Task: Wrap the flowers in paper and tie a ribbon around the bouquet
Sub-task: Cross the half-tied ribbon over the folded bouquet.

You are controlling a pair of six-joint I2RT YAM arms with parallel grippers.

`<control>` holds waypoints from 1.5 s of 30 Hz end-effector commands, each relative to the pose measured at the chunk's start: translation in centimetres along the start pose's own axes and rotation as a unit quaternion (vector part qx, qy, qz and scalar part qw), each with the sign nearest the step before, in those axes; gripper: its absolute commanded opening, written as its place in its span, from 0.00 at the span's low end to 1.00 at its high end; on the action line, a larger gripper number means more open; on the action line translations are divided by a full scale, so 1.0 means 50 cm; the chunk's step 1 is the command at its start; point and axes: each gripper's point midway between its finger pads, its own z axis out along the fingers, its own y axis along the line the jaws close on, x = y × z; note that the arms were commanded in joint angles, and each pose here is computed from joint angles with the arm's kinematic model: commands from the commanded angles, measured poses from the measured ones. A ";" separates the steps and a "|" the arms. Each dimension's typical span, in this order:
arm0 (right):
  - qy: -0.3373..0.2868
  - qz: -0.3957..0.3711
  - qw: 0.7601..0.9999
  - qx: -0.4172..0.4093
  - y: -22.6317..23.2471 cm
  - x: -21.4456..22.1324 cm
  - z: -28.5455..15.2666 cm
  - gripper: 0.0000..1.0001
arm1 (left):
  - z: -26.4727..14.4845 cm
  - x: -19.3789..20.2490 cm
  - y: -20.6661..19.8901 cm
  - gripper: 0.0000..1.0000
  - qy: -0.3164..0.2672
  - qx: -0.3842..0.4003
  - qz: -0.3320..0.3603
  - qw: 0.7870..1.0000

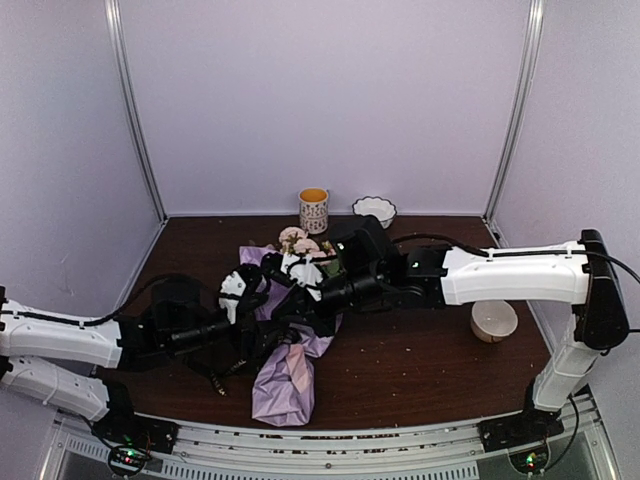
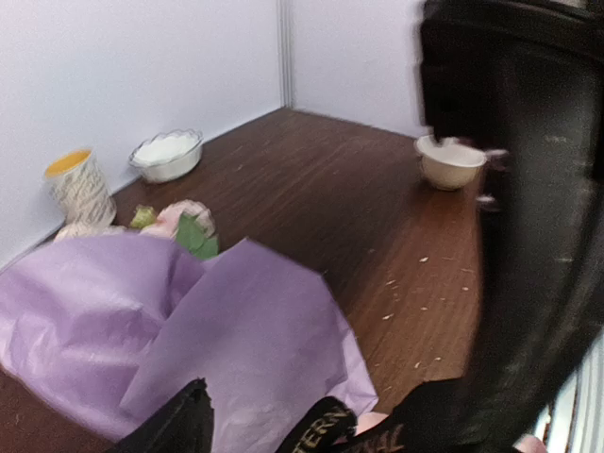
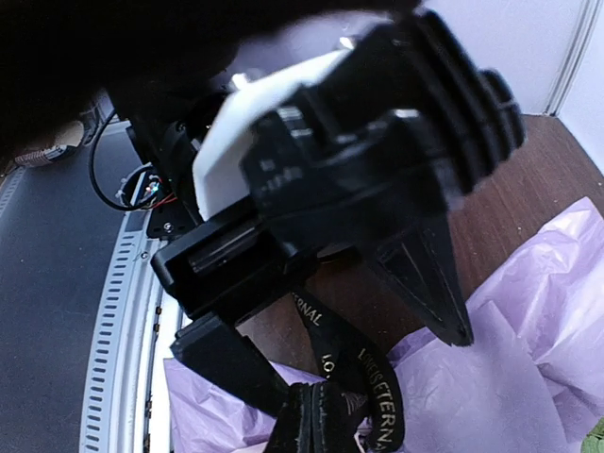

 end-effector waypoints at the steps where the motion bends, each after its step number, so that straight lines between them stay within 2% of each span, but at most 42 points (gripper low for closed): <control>1: -0.002 0.024 0.999 0.033 -0.033 -0.010 0.008 0.00 | -0.051 0.014 0.119 0.77 0.076 -0.185 -0.172 0.965; 5: 0.000 0.030 0.999 0.029 -0.035 -0.007 0.016 0.00 | -0.160 0.101 0.188 0.82 0.154 -0.328 -0.205 0.909; 8: -0.005 0.032 0.999 0.023 -0.032 -0.009 0.020 0.00 | -0.230 0.174 0.225 0.92 0.193 -0.385 -0.234 0.872; 11: -0.010 0.040 0.999 0.016 -0.028 -0.010 0.025 0.00 | -0.279 0.257 0.255 0.93 0.228 -0.410 -0.294 0.833; 13: -0.010 0.047 0.999 0.010 -0.026 -0.007 0.029 0.00 | -0.295 0.287 0.262 0.92 0.234 -0.420 -0.305 0.822; 17: -0.008 0.058 0.998 0.005 -0.024 -0.001 0.034 0.00 | -0.310 0.318 0.272 0.93 0.237 -0.434 -0.311 0.811; 20: -0.009 0.062 0.998 0.000 -0.020 -0.001 0.035 0.00 | -0.301 0.355 0.273 0.90 0.255 -0.422 -0.329 0.805; 24: -0.013 0.066 0.998 -0.003 -0.016 -0.006 0.033 0.00 | -0.283 0.377 0.273 0.76 0.292 -0.407 -0.332 0.799; 30: -0.019 0.074 0.997 -0.006 -0.014 -0.011 0.030 0.00 | -0.264 0.401 0.266 0.48 0.327 -0.394 -0.336 0.791; 31: -0.021 0.074 0.997 -0.006 -0.013 -0.011 0.029 0.00 | -0.264 0.401 0.265 0.31 0.329 -0.393 -0.336 0.790; 32: -0.021 0.076 0.997 -0.005 -0.013 -0.011 0.029 0.00 | -0.267 0.400 0.266 0.08 0.329 -0.396 -0.337 0.788; 33: -0.022 0.078 0.997 -0.003 -0.015 -0.011 0.029 0.00 | -0.270 0.397 0.266 0.00 0.324 -0.399 -0.341 0.787; 35: -0.021 0.082 0.996 0.003 -0.019 -0.011 0.028 0.00 | -0.268 0.375 0.261 0.00 0.293 -0.387 -0.352 0.801; 37: -0.021 0.085 0.996 0.013 -0.029 -0.013 0.028 0.00 | -0.261 0.313 0.254 0.00 0.226 -0.356 -0.352 0.835; 41: -0.015 0.101 0.994 0.033 -0.060 -0.016 0.038 0.00 | -0.269 0.155 0.227 0.00 0.077 -0.284 -0.309 0.904; 45: -0.025 0.129 0.990 0.046 -0.101 -0.031 0.045 0.00 | -0.308 0.025 0.187 0.00 -0.029 -0.215 -0.262 0.941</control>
